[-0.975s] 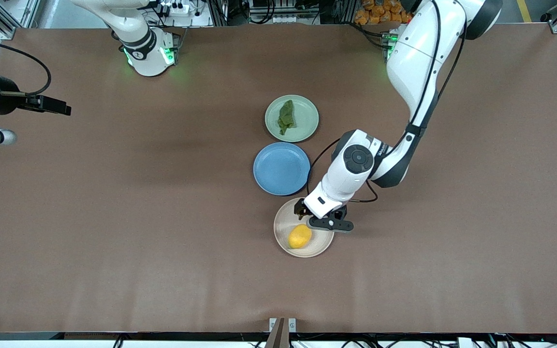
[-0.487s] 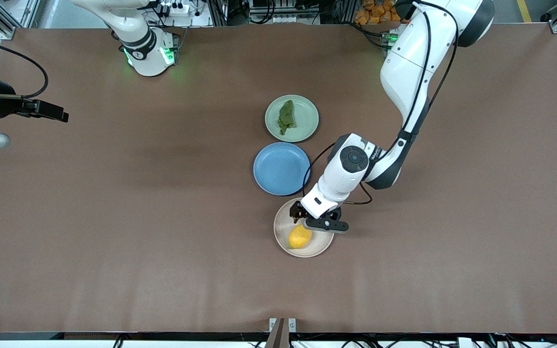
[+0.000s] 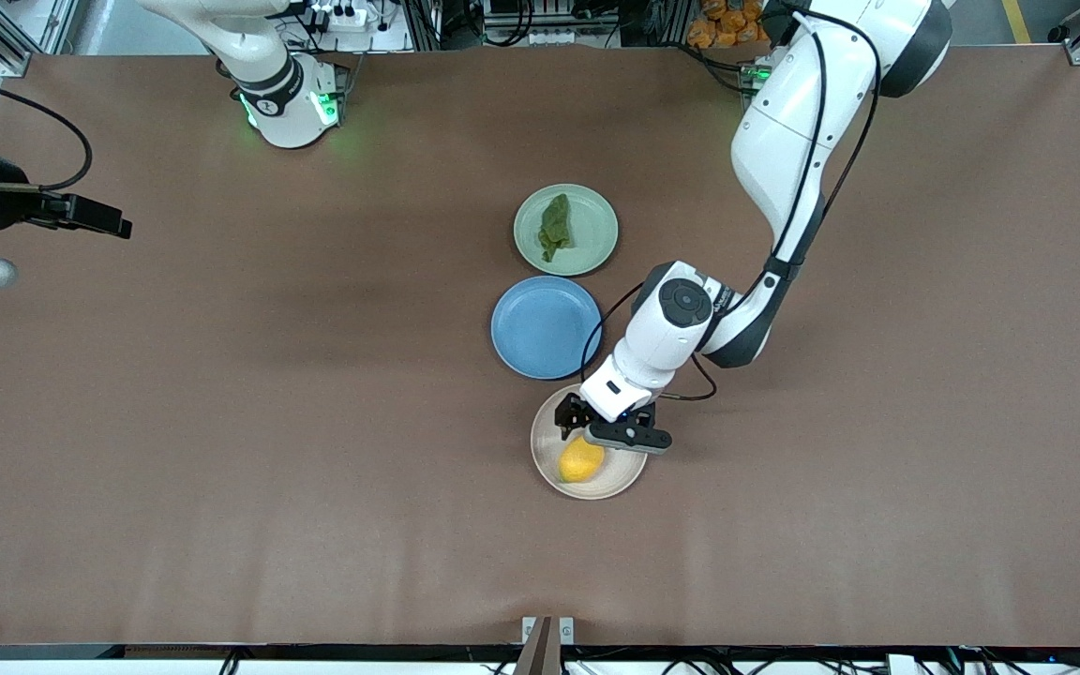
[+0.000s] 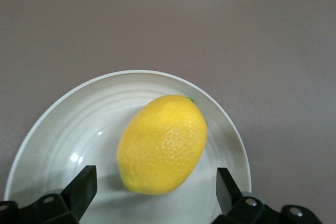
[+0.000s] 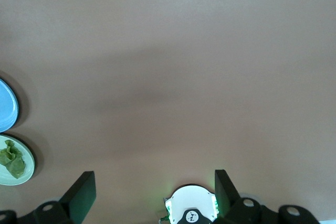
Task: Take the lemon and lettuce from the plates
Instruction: 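Lower the left gripper and close it on the yellow lemon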
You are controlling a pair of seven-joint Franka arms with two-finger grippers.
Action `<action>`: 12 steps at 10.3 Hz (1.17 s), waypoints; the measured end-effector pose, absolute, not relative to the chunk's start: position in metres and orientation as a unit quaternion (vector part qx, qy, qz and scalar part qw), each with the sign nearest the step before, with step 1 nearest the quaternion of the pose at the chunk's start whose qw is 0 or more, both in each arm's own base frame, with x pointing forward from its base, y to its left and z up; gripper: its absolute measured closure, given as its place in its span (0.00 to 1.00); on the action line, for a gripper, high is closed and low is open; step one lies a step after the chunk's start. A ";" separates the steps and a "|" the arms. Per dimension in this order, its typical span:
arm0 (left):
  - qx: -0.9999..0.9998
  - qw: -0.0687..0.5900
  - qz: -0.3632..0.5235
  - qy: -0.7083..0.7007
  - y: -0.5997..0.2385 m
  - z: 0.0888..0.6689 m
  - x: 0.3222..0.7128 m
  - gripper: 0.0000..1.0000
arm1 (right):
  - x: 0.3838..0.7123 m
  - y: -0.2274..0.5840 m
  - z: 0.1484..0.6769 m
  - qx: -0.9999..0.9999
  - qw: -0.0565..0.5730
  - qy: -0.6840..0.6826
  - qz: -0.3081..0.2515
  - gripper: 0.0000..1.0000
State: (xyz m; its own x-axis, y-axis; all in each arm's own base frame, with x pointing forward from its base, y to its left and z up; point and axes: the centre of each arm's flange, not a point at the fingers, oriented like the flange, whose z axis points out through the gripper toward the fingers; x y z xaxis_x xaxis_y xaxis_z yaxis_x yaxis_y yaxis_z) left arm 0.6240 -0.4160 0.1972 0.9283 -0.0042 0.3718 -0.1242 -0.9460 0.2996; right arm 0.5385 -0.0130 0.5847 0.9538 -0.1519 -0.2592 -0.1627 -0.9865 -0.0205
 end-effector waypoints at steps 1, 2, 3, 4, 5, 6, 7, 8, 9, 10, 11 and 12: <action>0.966 0.167 0.195 -0.032 -0.418 0.193 0.623 0.00 | 0.538 -0.013 0.585 -0.988 0.021 0.079 0.130 0.00; 0.964 0.172 0.201 -0.032 -0.421 0.187 0.620 0.00 | 0.538 -0.012 0.585 -0.988 0.021 0.078 0.130 0.00; 0.963 0.175 0.203 -0.031 -0.422 0.181 0.618 0.00 | 0.538 -0.007 0.585 -0.988 0.021 0.074 0.131 0.00; 0.962 0.176 0.205 -0.030 -0.424 0.178 0.617 0.00 | 0.538 0.002 0.585 -0.989 0.020 0.066 0.132 0.00; 0.962 0.178 0.207 -0.030 -0.425 0.177 0.616 0.00 | 0.537 0.018 0.585 -0.989 0.019 0.053 0.134 0.00; 0.961 0.179 0.209 -0.030 -0.425 0.177 0.617 0.00 | 0.536 0.035 0.584 -0.989 0.016 0.046 0.136 0.00; 0.960 0.181 0.212 -0.029 -0.425 0.180 0.618 0.00 | 0.533 0.057 0.583 -0.989 0.015 0.046 0.141 0.00; 0.959 0.183 0.217 -0.029 -0.426 0.183 0.620 0.00 | 0.530 0.081 0.581 -0.988 0.017 0.046 0.146 0.00; 0.957 0.185 0.220 -0.028 -0.426 0.186 0.622 0.00 | 0.526 0.101 0.578 -0.988 0.019 0.040 0.151 0.00; 0.957 0.187 0.221 -0.025 -0.426 0.187 0.622 0.11 | 0.523 0.115 0.576 -0.987 0.018 0.032 0.154 0.00; 0.957 0.189 0.221 -0.019 -0.426 0.187 0.622 0.27 | 0.520 0.124 0.573 -0.987 0.018 0.025 0.158 0.00; 0.957 0.189 0.221 -0.018 -0.427 0.187 0.622 0.33 | 0.518 0.132 0.568 -0.987 0.019 0.020 0.161 0.00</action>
State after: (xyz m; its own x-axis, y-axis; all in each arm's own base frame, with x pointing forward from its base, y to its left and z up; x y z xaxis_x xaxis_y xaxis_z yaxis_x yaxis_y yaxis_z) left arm 0.6223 -0.4267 0.1872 0.9019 0.0500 0.4291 -0.1172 -0.9277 0.3545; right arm 0.5185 0.1320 0.5681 0.9471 -0.0343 -0.3191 -0.0463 -0.9985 -0.0300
